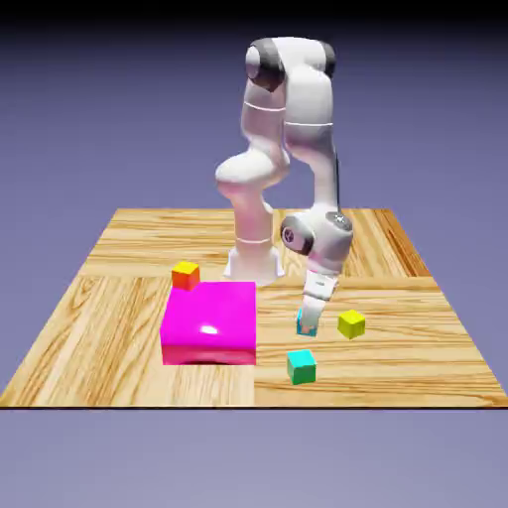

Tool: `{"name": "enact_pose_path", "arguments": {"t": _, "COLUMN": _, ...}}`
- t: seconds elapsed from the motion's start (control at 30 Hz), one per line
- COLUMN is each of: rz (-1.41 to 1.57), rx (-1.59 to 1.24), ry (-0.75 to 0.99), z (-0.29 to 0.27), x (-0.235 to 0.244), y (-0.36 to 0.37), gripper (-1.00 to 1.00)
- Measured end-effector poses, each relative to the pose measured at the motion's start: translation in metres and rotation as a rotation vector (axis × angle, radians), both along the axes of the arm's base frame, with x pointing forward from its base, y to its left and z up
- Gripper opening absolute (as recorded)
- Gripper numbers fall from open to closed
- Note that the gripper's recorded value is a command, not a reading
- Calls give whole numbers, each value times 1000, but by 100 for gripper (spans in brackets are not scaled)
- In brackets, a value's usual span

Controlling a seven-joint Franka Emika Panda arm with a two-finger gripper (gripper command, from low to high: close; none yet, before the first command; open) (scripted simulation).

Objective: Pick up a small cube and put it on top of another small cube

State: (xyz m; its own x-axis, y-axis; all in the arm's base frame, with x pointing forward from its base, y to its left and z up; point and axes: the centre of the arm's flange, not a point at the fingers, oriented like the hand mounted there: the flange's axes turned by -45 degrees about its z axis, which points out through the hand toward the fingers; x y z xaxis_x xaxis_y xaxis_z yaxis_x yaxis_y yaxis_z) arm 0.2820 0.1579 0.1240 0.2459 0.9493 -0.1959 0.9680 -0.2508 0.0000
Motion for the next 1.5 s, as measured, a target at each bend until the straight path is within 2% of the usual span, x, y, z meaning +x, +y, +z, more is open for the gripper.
{"name": "enact_pose_path", "arguments": {"t": 0.37, "rz": 0, "rx": 0, "ry": 0, "z": 69, "x": 2, "y": 9, "gripper": -100}}
{"name": "enact_pose_path", "arguments": {"t": 0.6, "rz": -99, "rx": 18, "ry": 12, "z": 114, "x": 32, "y": -69, "gripper": -100}}
{"name": "enact_pose_path", "arguments": {"t": 0.83, "rz": -202, "rx": 26, "ry": 11, "z": 155, "x": 34, "y": -157, "gripper": -100}}
{"name": "enact_pose_path", "arguments": {"t": 1.03, "rz": -297, "rx": 21, "ry": 6, "z": 188, "x": 12, "y": -231, "gripper": -100}}
{"name": "enact_pose_path", "arguments": {"t": 1.27, "rz": -419, "rx": 4, "ry": 1, "z": 221, "x": -40, "y": -306, "gripper": -100}}
{"name": "enact_pose_path", "arguments": {"t": 1.33, "rz": -432, "rx": 2, "ry": 1, "z": 224, "x": -46, "y": -313, "gripper": -100}}
{"name": "enact_pose_path", "arguments": {"t": 1.5, "rz": -433, "rx": -2, "ry": 1, "z": 169, "x": -50, "y": -320, "gripper": -100}}
